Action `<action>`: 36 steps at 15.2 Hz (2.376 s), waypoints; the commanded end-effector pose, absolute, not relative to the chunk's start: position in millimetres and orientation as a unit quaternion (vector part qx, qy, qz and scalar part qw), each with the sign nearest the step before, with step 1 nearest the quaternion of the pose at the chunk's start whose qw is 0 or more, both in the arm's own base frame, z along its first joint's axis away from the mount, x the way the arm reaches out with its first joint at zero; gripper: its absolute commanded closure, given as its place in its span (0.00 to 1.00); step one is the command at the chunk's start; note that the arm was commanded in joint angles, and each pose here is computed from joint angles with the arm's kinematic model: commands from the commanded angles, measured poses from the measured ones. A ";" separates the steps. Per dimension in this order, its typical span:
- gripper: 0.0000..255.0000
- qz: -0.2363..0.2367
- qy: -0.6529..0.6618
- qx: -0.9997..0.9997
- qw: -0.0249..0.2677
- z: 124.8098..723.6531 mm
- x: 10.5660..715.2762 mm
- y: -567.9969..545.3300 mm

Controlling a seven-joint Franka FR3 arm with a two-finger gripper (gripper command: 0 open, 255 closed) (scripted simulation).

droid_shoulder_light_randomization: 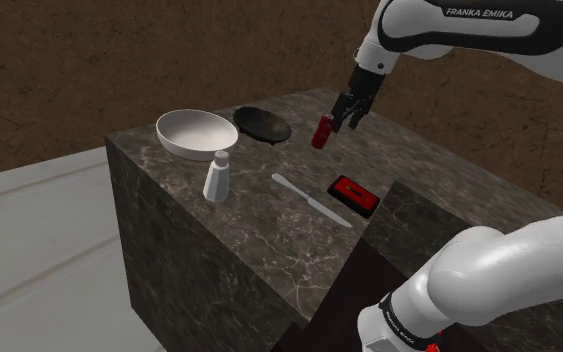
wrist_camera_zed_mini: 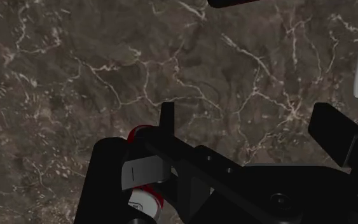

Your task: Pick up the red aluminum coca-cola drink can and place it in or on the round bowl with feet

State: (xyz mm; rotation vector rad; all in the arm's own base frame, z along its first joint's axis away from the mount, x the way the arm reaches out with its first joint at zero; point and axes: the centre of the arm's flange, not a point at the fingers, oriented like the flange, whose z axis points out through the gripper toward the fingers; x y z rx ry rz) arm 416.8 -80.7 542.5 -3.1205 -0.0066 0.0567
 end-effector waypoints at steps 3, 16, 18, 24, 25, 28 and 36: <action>0.00 0.010 -0.005 -1.000 0.006 542.5 457.4 -113.8; 0.00 0.000 -0.009 -1.000 0.002 500.4 510.2 -152.5; 0.00 0.000 -0.009 -1.000 0.002 500.4 510.2 -152.5; 0.00 0.000 -0.009 -1.000 0.002 500.5 510.2 -152.5; 1.00 0.000 -0.009 -1.000 0.002 500.5 510.2 -152.5; 1.00 0.000 -0.009 -1.000 0.002 500.5 510.1 -152.5; 1.00 0.000 -0.009 -1.000 0.002 511.0 510.1 -152.5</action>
